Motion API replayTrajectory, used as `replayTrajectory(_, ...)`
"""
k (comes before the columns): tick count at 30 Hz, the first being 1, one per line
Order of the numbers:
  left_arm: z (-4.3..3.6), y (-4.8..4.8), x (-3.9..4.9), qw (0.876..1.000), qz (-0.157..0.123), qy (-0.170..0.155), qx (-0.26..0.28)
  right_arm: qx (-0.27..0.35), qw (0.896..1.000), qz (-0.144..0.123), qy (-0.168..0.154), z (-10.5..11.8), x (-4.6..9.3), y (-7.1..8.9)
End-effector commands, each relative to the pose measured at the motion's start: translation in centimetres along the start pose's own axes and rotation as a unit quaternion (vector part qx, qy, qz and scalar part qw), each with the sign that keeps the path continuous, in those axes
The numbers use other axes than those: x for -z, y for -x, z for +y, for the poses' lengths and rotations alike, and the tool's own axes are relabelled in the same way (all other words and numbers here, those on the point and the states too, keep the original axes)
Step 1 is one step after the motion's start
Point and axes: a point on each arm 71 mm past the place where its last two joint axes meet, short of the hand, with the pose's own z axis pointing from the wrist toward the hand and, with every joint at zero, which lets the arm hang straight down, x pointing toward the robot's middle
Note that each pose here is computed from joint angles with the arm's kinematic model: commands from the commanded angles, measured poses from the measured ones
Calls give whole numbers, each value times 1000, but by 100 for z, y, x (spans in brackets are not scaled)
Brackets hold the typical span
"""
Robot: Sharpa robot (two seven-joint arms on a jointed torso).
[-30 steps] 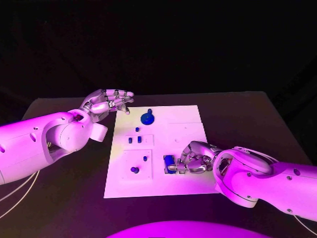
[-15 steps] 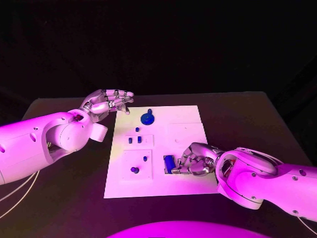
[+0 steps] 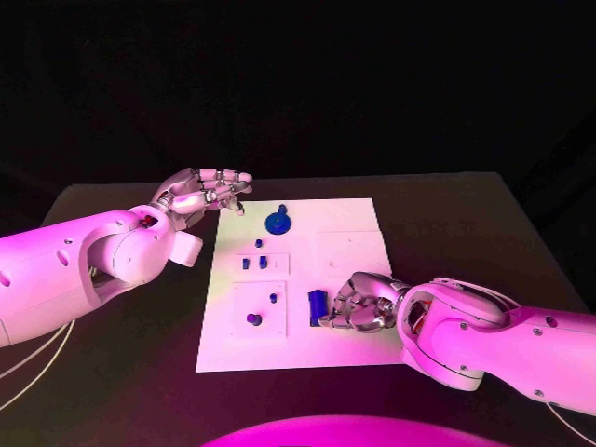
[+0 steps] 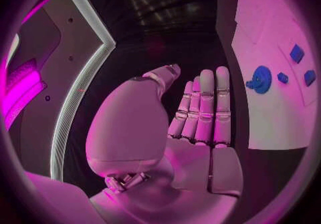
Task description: Assemble the parts on the task board
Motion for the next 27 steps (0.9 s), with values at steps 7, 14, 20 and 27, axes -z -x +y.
replayTrajectory(7, -5, -23, -4, 1000, 9, -1, 2, 10, 1000, 9, -7, 4, -41, -41)
replayTrajectory(14, -4, -18, 0, 1000, 9, 0, 2, 13, 1000, 12, -8, -20, -36, -46)
replayTrajectory(20, -3, -17, 2, 1000, 9, 1, 2, 11, 1000, 11, -6, -16, -30, -47)
replayTrajectory(27, -2, -12, 2, 1000, 9, 2, 2, 7, 1000, 5, 3, -24, 3, -33)
